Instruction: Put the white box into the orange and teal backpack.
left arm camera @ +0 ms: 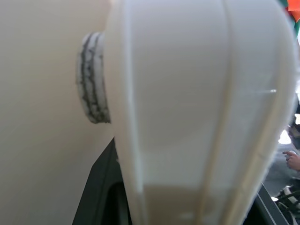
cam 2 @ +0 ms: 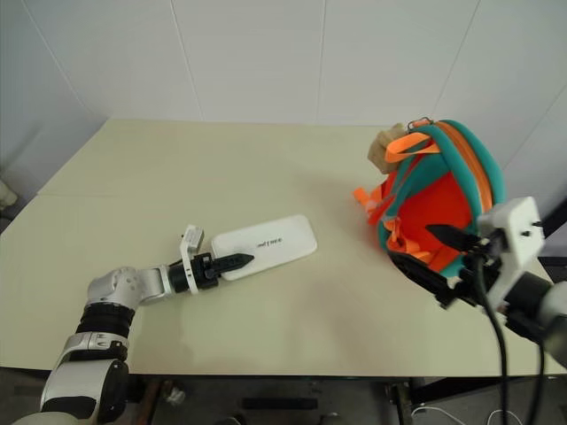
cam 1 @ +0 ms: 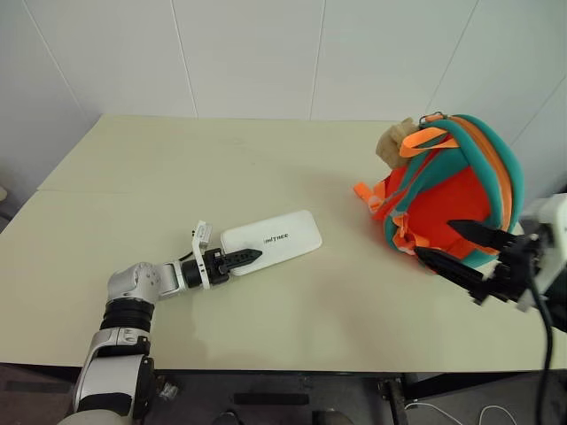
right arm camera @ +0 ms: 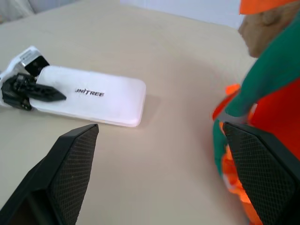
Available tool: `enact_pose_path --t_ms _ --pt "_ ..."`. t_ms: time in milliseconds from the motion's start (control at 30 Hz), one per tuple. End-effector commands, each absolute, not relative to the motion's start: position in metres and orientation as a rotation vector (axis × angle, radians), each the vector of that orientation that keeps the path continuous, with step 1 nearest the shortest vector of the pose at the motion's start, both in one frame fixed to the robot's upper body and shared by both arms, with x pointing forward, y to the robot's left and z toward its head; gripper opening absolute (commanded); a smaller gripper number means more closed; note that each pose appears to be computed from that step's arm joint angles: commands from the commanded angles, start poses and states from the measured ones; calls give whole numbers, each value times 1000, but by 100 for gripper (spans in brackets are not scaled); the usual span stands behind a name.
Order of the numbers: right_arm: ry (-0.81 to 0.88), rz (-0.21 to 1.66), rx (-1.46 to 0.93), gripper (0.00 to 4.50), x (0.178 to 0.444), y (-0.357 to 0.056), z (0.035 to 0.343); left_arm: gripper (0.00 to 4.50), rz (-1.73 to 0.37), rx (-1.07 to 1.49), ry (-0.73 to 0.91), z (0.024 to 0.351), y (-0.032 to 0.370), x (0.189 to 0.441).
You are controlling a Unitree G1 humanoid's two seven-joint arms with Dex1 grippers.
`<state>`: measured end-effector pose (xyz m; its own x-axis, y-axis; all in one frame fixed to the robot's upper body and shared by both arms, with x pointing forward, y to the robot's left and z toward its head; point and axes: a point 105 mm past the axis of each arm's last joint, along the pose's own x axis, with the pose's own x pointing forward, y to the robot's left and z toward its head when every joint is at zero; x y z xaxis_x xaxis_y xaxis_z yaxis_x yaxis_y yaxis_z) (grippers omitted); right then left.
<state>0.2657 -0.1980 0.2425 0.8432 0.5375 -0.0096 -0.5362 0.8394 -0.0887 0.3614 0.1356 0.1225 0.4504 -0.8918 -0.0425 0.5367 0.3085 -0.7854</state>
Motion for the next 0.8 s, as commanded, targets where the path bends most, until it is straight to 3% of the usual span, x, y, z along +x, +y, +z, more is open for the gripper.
enact_pose_path --t_ms 33,200,567,667,800 --pt "-67 422 -99 449 312 -201 240 136 -995 -760 536 124 138 357" --pt "-120 256 -181 449 369 -203 248 136 -936 -741 493 133 161 349" --pt "-203 252 -150 449 410 -163 253 136 -842 -753 419 139 181 331" --pt "-268 259 -137 386 416 -161 258 136 -831 -752 409 140 182 331" --pt "-404 316 -124 248 412 -157 274 136 -815 -744 394 143 187 331"
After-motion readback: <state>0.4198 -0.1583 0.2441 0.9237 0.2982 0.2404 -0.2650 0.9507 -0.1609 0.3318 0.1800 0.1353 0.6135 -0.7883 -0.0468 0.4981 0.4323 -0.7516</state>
